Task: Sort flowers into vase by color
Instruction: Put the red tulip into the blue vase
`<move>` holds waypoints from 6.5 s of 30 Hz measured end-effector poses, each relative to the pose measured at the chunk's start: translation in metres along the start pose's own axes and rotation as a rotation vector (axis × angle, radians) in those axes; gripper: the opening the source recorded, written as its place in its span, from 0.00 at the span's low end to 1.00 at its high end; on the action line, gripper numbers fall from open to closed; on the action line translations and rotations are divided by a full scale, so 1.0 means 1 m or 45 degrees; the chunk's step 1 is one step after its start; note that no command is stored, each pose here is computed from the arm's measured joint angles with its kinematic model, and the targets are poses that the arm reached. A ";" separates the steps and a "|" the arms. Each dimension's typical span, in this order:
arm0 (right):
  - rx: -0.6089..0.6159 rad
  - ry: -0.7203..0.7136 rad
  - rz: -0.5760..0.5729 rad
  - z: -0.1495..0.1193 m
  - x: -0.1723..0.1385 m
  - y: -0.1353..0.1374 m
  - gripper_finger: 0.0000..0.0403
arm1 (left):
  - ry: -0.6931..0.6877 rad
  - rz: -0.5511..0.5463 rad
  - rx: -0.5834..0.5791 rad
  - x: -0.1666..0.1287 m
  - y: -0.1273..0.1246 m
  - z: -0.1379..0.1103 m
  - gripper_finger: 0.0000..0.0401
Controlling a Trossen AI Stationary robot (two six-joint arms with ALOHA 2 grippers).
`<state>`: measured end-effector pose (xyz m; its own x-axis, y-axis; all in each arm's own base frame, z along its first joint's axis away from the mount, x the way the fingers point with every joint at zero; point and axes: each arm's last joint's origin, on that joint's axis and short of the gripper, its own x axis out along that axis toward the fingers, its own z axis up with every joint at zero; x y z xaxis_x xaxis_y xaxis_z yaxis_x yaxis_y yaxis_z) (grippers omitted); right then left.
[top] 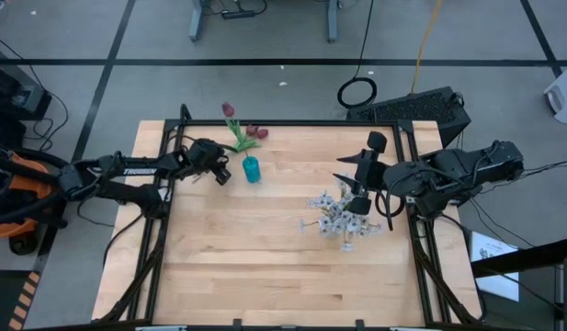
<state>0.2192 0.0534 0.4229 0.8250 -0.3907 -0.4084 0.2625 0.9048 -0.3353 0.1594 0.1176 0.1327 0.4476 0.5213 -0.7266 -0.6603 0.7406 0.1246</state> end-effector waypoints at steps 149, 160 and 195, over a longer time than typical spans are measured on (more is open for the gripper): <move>0.227 -0.599 0.105 0.051 0.130 0.079 0.53 | -1.925 -0.872 0.158 -0.221 -0.123 0.136 0.02; 0.197 -0.604 0.128 0.048 0.144 0.074 0.57 | -1.913 -0.957 0.119 -0.207 -0.144 0.134 0.02; 0.083 -0.623 0.280 0.047 0.148 0.073 0.06 | -1.822 -1.080 0.169 -0.200 -0.152 0.132 0.02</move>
<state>0.3836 0.0695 0.3776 0.9966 -0.0807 -0.0146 0.0753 0.9711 -0.2267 0.2494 -0.0433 0.3481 0.8306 -0.1344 0.5403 0.0604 0.9865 0.1525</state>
